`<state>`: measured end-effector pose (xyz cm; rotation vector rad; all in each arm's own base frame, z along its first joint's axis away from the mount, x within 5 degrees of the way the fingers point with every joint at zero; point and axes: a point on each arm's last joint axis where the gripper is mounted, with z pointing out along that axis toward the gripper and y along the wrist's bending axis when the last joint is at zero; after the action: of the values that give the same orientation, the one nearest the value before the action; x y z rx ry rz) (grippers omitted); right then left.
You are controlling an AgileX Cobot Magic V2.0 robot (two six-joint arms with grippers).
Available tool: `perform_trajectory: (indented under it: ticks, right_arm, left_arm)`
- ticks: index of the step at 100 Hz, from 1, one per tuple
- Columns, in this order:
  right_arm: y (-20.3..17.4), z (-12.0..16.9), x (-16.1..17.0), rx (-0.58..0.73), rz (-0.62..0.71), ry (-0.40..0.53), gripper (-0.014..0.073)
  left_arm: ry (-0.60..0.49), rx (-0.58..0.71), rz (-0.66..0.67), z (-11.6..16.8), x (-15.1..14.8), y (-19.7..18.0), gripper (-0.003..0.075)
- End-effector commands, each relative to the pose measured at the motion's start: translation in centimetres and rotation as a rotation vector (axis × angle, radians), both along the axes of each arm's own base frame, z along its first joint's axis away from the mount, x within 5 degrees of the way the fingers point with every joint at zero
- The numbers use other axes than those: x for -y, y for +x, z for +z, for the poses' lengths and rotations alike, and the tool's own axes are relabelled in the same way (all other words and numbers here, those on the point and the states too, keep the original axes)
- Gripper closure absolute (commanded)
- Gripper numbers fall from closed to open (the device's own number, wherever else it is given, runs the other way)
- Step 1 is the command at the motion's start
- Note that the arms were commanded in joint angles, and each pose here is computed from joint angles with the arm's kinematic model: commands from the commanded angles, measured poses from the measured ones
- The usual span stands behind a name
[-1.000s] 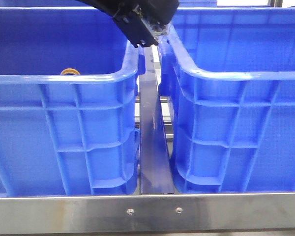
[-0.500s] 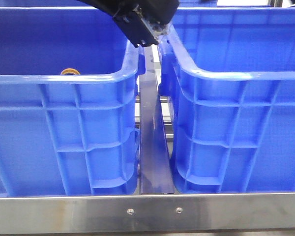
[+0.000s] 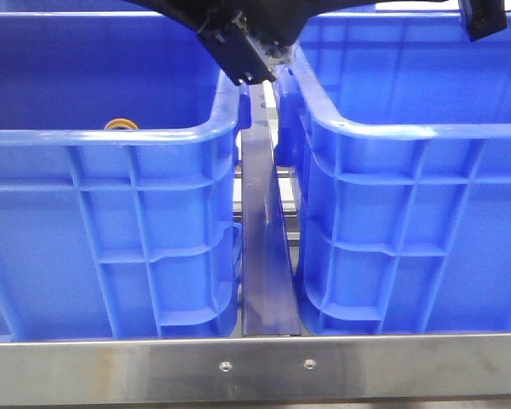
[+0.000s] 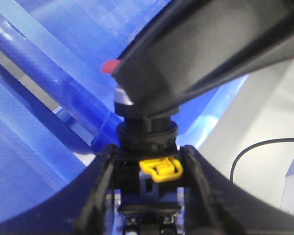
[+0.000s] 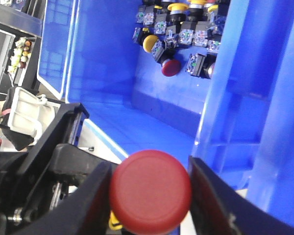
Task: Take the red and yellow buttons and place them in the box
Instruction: 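Grasp the red button with the right gripper and open the left gripper, then lower the red button into the empty bin and open the right gripper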
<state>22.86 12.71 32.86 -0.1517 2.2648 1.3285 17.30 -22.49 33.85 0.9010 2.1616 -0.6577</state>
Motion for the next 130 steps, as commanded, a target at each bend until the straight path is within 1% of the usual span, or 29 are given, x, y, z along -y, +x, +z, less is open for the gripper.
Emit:
perform_trajectory:
  ticks: [1,6,9,11,16,21,26,32,39,53,63,68,75,84,88,97,110,130]
  right_arm:
    - [-0.3,2.0,-0.1,0.045,0.008,0.065,0.0446]
    - [-0.4,2.0,-0.1,0.045,0.010,0.065,0.0446]
    - [-0.4,2.0,-0.1,0.045,0.010,0.065,0.0446]
    - [-0.4,2.0,-0.1,0.045,0.010,0.065,0.0446]
    - [-0.3,2.0,-0.1,0.048,0.011,0.064,0.0446]
    - [-0.4,2.1,-0.1,0.059,0.015,0.062,0.0446]
    - [-0.4,2.5,0.0,0.084,0.017,0.059,0.0446]
    - [-0.4,2.9,0.4,0.121,0.007,0.051,0.0446]
    - [-0.3,3.5,1.5,0.170,-0.038,0.041,0.0446]
    - [-0.2,4.5,4.2,0.314,-0.119,-0.028,0.0446]
    - [0.2,4.9,6.0,0.439,-0.211,-0.116,0.0446]
    - [0.5,4.8,6.5,0.517,-0.254,-0.189,0.0446]
    - [1.0,4.1,7.1,0.575,-0.303,-0.272,0.0446]
    - [1.4,2.6,7.7,0.593,-0.363,-0.359,0.0446]
    - [1.6,1.9,8.1,0.607,-0.404,-0.412,0.0446]
    - [1.9,1.1,8.7,0.640,-0.489,-0.515,0.0446]
    - [2.6,0.8,8.8,0.661,-0.537,-0.577,0.0446]
    - [4.9,-1.3,8.9,0.604,-0.616,-0.674,0.0446]
  left_arm:
    - [-0.091,0.057,0.006,2.0,0.1,-0.1,0.0601]
    - [-0.090,0.056,0.005,2.0,0.1,-0.1,0.0524]
    - [-0.088,0.054,0.005,1.9,0.1,-0.2,0.0452]
    - [-0.088,0.054,0.005,1.9,0.1,-0.2,0.0421]
    - [-0.090,0.055,0.005,2.0,0.1,-0.1,0.0297]
    - [-0.090,0.055,0.005,2.0,0.1,-0.1,0.0215]
    - [-0.090,0.055,0.005,2.0,0.1,-0.1,0.0172]
    - [-0.090,0.054,0.006,2.0,0.1,-0.1,0.0174]
    - [-0.090,0.052,0.006,2.0,0.1,-0.2,0.0175]
    - [-0.091,0.050,0.008,2.0,0.1,-0.2,0.0175]
    - [-0.097,0.045,0.010,2.0,0.2,-0.2,0.0175]
    - [-0.099,0.042,0.010,2.0,0.2,-0.2,0.0175]
    - [-0.099,0.042,0.010,2.0,0.2,-0.2,0.0175]
    - [-0.099,0.042,0.010,2.0,0.2,-0.2,0.0175]
    - [-0.099,0.042,0.010,2.0,0.2,-0.2,0.0175]
    - [-0.099,0.042,0.010,2.0,0.2,-0.2,0.0175]
    - [-0.099,0.042,0.010,2.0,0.2,-0.2,0.0175]
    - [-0.101,0.043,0.011,2.0,0.2,-0.2,0.0175]
